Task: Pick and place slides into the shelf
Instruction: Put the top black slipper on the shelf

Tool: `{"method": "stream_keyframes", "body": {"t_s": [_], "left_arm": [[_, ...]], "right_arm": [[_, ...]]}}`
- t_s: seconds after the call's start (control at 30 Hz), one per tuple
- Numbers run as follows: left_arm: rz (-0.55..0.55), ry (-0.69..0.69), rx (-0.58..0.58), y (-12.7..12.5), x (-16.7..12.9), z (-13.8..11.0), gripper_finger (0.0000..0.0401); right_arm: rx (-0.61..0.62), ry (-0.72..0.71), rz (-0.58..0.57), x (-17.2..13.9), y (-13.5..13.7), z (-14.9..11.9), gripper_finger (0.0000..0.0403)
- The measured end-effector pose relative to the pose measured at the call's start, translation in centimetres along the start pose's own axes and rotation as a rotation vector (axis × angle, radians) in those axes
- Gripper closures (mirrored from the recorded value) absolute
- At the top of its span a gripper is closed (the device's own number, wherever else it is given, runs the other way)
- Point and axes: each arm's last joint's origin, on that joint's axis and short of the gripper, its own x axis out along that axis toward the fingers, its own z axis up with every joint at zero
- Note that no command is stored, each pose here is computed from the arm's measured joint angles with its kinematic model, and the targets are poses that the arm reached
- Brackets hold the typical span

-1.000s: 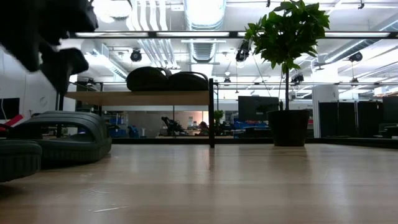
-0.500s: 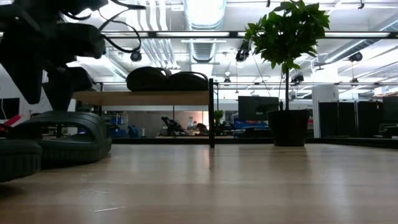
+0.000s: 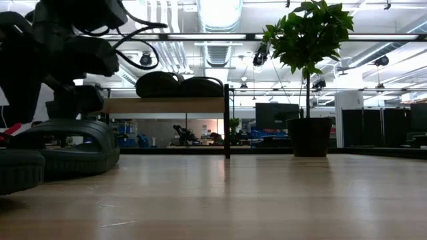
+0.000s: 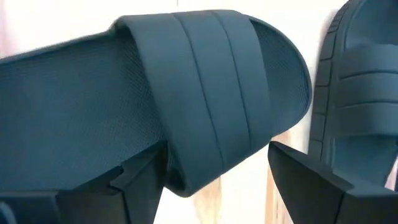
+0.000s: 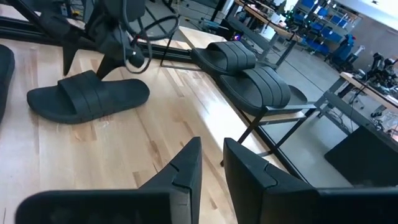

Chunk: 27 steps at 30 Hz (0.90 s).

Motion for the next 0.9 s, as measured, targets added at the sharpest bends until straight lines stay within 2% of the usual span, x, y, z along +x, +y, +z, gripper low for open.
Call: {"method": "stream_keyframes", "body": {"t_s": [0.1,0.2,0.47,0.6,0.7,0.9], "left_arm": [[0.000,0.025,0.005,0.1,0.5,0.0,0.0149],[-0.002,0.030,0.015,0.2,0.7,0.1,0.0179],[-0.022,0.001,0.030,0.1,0.4,0.3,0.0321],[-0.110,0.004,0.074,-0.3,0.0,0.2,0.0389],[-0.149,-0.009,0.086,-0.5,-0.5,0.1,0.0396],[-0.122,-0.134,0.119,-1.1,-2.9,0.3,0.0400]], "right_arm": [[0.000,0.000,0.000,0.0,0.0,0.0,0.0347],[0.000,0.000,0.000,0.0,0.0,0.0,0.0346],[0.000,0.000,0.000,0.0,0.0,0.0,0.0346],[0.000,0.000,0.000,0.0,0.0,0.0,0.0346],[0.000,0.000,0.000,0.0,0.0,0.0,0.0344],[-0.031,0.000,0.000,0.0,0.0,0.0,0.0346]]}}
